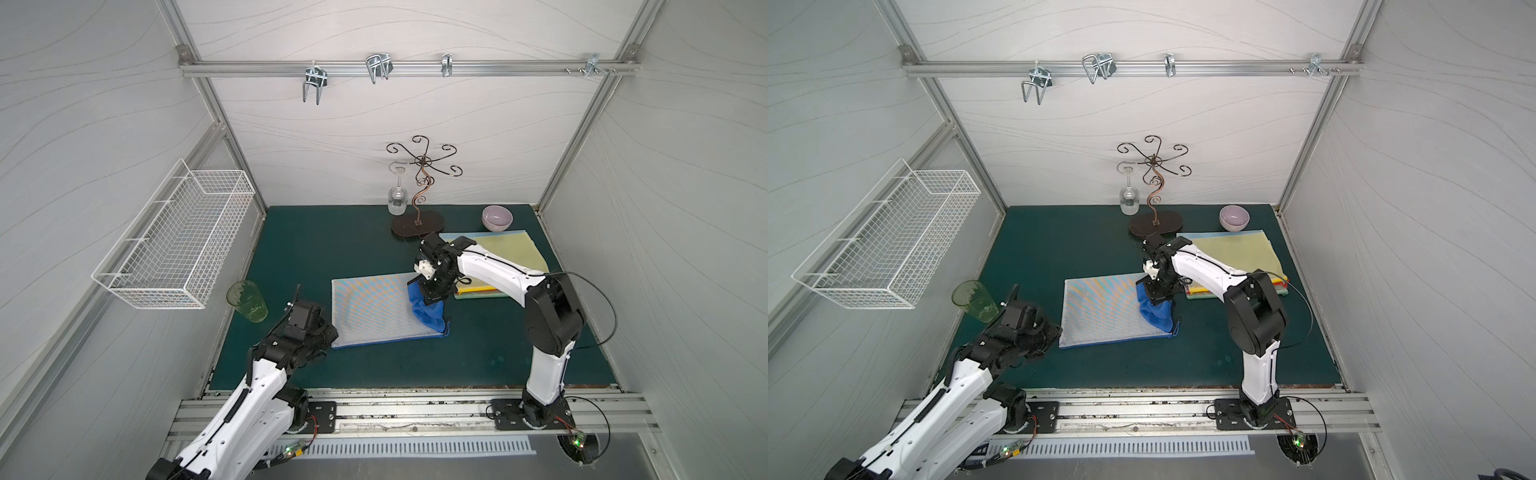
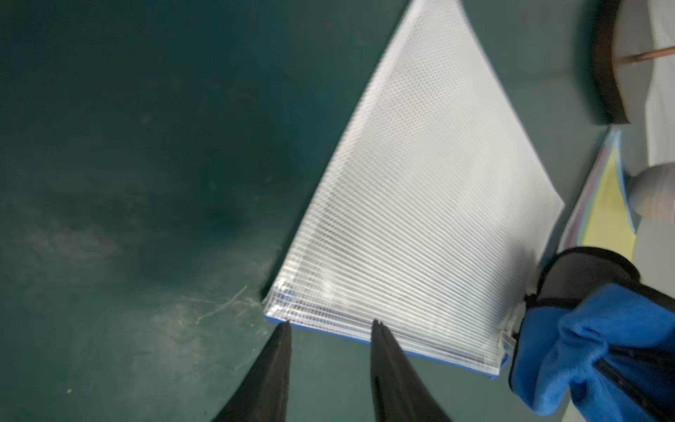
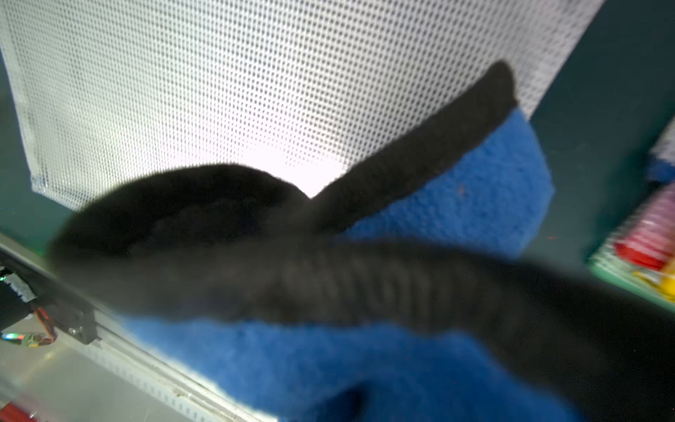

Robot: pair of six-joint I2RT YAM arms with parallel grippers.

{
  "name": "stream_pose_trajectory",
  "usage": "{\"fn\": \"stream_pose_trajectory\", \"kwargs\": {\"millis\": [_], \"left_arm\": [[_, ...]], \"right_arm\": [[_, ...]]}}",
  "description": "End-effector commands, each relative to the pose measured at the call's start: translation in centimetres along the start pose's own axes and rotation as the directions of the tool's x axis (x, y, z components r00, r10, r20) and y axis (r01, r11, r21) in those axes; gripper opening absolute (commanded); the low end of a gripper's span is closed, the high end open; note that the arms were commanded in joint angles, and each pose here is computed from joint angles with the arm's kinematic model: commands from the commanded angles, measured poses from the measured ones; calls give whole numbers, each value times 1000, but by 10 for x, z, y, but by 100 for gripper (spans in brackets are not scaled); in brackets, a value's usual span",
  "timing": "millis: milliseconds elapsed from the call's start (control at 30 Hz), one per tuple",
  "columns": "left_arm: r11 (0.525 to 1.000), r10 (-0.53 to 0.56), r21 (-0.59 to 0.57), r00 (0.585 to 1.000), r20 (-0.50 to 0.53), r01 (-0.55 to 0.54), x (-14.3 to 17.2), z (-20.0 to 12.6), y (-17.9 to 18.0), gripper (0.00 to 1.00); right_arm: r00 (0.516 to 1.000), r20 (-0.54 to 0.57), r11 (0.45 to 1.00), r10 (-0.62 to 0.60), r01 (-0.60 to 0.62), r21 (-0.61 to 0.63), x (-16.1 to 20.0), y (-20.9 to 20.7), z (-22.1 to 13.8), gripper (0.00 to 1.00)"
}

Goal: Wipe the document bag
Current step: Wipe the dirt from the document bag, then adjust the document bag at the center of the board.

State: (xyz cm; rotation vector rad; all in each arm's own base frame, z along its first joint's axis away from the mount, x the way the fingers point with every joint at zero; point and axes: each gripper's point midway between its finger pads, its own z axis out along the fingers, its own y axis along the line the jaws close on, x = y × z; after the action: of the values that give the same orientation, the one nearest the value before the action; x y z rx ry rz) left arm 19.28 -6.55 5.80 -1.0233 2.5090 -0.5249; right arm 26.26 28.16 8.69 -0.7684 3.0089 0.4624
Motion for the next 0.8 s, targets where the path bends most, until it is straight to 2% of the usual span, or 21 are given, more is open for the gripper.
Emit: {"fn": "stream_pose_trajectory", "kwargs": {"millis": [0, 167, 267, 567, 767], "left_arm": [[998, -46, 30, 999, -6, 46, -5, 8, -9, 50], [999, -46, 6, 998, -34, 47, -6, 22, -11, 56], [999, -47, -4, 998, -44, 47, -6, 28, -11, 58], [994, -102, -55, 992, -75, 98, 10, 44, 17, 61], [986, -163, -46, 979, -120, 159, 27, 59, 32, 60]], "right_arm": [[1000, -14, 997, 13, -14, -73, 6, 14, 8, 0], [989, -125, 997, 81, -78, 28, 12, -21, 58, 0], [983, -149, 992, 111, -101, 70, 17, -34, 71, 0], [977, -175, 991, 123, -113, 66, 20, -37, 85, 0], [972, -193, 991, 132, -128, 36, 24, -33, 94, 0]]}}
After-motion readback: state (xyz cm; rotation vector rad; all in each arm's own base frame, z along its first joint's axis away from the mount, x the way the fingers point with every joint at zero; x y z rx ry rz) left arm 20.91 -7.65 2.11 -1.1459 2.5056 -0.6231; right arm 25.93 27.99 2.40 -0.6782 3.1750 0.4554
